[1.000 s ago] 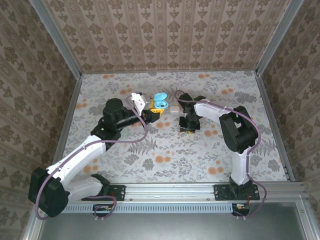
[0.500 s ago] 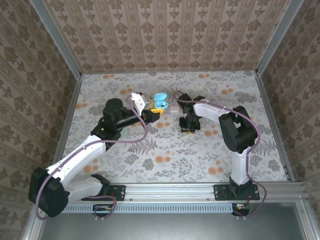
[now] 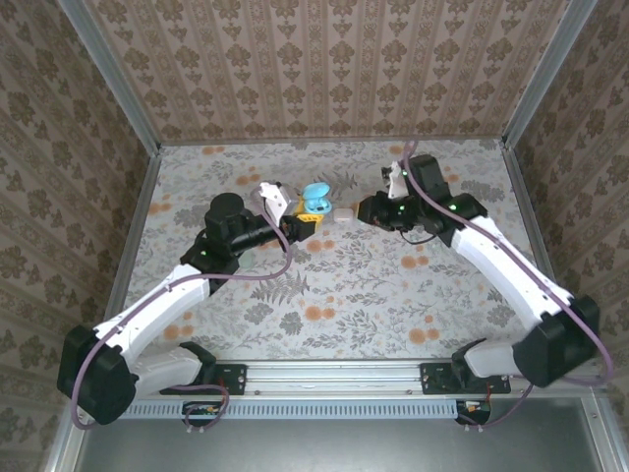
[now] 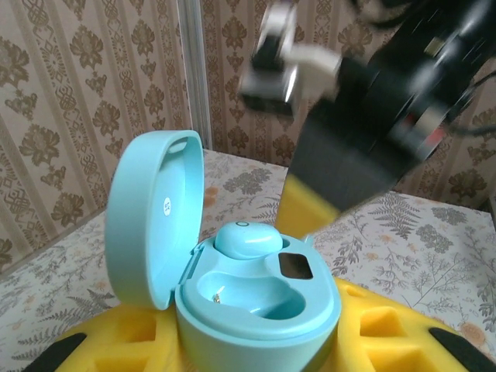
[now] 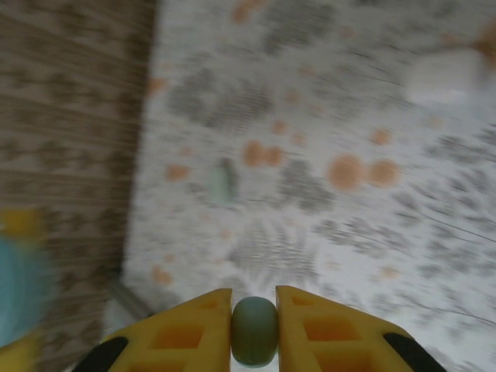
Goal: Insert wireless bluetooth earbuds into charging case
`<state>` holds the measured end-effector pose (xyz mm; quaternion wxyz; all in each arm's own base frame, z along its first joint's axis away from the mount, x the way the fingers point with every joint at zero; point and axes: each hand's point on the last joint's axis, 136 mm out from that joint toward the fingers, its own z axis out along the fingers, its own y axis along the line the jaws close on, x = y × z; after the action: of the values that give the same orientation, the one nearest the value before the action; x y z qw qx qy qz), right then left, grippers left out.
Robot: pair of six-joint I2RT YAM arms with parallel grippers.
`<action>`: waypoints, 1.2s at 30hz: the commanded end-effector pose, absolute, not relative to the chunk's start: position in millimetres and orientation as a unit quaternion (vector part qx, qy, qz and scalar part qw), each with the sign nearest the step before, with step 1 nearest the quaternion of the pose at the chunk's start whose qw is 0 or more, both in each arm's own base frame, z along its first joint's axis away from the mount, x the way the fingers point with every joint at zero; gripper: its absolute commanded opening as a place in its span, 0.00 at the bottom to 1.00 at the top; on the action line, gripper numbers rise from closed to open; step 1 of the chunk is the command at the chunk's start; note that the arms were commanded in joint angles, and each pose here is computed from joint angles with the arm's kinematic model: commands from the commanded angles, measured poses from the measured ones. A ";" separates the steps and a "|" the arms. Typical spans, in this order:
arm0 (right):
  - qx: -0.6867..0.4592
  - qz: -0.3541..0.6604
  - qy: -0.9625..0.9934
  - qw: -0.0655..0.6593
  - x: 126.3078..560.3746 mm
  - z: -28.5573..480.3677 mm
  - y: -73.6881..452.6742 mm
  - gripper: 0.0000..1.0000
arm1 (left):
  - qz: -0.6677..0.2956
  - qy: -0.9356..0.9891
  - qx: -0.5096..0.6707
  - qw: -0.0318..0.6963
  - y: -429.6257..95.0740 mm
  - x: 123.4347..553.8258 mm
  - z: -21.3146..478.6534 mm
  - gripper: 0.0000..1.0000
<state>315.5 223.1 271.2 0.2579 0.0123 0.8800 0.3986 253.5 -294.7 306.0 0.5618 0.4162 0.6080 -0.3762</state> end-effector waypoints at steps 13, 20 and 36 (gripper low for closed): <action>-0.082 0.550 0.782 0.282 290.0 364.5 296.1 0.22 | -0.385 0.569 0.444 0.576 -313.7 250.9 314.2 0.26; -0.080 0.532 0.792 0.289 298.4 357.6 301.4 0.22 | -0.387 0.568 0.444 0.575 -313.7 248.7 314.7 0.26; -0.075 0.504 0.814 0.278 302.0 339.4 304.6 0.21 | -0.390 0.566 0.437 0.580 -312.8 248.9 320.7 0.26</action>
<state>301.1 302.4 334.8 0.2712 -0.0674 0.8132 0.5104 253.3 -310.4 295.1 0.5538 0.4328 0.5991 -0.3835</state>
